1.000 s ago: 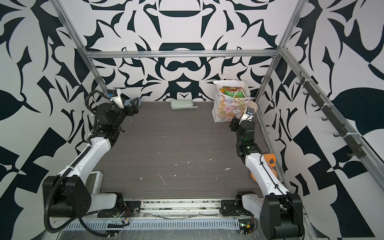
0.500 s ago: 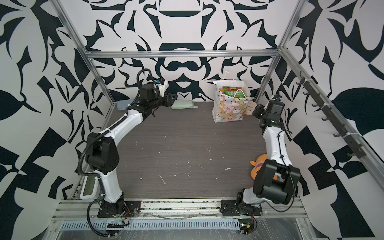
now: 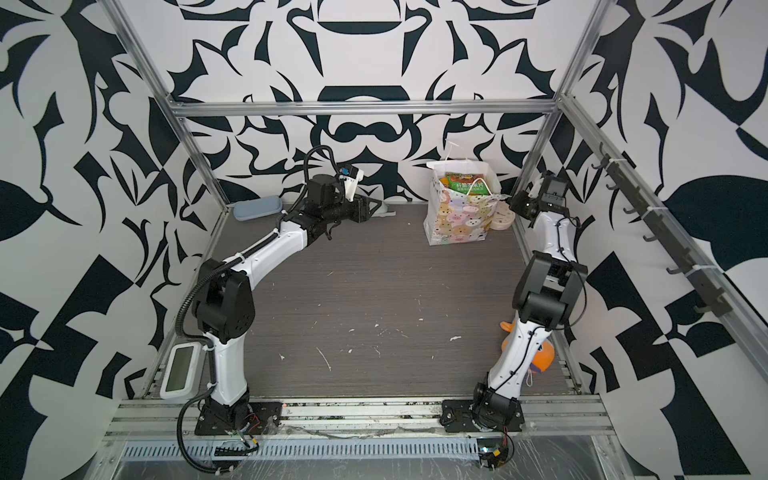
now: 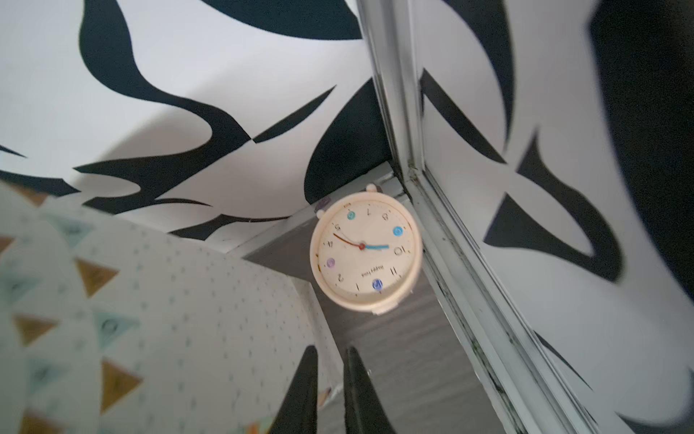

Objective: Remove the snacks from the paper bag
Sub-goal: 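Reach the right gripper to the bag handle while the left arm moves toward the bag, then drag the paper bag to center with right gripper while left gripper approaches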

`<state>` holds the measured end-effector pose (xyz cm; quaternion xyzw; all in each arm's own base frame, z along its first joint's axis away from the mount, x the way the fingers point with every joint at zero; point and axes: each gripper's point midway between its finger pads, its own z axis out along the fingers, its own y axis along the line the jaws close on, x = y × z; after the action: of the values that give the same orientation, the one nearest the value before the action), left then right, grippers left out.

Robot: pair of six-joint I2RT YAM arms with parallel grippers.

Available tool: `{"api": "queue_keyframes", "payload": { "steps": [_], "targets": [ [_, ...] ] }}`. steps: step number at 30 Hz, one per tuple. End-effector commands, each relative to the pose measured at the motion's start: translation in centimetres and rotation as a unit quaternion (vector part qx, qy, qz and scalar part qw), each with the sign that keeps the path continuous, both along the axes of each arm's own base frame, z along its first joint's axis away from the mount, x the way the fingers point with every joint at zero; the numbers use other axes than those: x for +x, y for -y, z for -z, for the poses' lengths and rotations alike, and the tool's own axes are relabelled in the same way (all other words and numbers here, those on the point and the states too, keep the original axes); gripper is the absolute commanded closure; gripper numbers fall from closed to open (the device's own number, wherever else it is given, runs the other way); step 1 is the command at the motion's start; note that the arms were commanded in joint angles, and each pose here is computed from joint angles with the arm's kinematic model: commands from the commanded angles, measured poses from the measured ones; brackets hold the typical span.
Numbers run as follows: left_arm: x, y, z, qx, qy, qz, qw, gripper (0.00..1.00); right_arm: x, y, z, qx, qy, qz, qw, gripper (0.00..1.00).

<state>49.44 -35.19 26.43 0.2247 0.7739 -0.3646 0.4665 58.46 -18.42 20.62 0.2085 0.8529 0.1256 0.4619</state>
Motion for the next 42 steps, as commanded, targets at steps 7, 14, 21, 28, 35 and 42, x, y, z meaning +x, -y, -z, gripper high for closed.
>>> {"api": "queue_keyframes", "payload": {
  "steps": [7, 14, 21, 28, 35, 42],
  "targets": [
    [-1.1, -1.1, -0.1, -0.002, 0.001, -0.006, 1.0, 0.46, 5.9, -3.9, -1.9, 0.094, 0.078, -0.146, 0.982, 0.83],
    [-1.6, -1.5, 0.4, 0.003, -0.001, -0.009, 1.0, 0.45, 8.8, -6.5, -0.7, 0.143, 0.107, -0.206, 0.962, 0.77],
    [-2.2, -2.1, 0.5, 0.014, 0.0, -0.017, 1.0, 0.44, 9.3, -10.2, 1.7, 0.173, 0.101, -0.254, 0.946, 0.74],
    [-2.6, -4.9, 0.5, 0.037, 0.023, -0.074, 0.996, 0.4, 8.9, -14.9, 3.0, 0.167, 0.081, -0.3, 0.936, 0.74],
    [-3.8, -9.1, 1.2, 0.062, 0.058, -0.149, 0.985, 0.38, 7.5, -19.3, 2.9, 0.163, 0.07, -0.336, 0.925, 0.75],
    [-2.9, -13.7, 3.2, 0.035, 0.014, -0.222, 0.974, 0.38, 5.1, -23.9, 1.7, 0.123, 0.07, -0.367, 0.919, 0.76]
  ]
}}
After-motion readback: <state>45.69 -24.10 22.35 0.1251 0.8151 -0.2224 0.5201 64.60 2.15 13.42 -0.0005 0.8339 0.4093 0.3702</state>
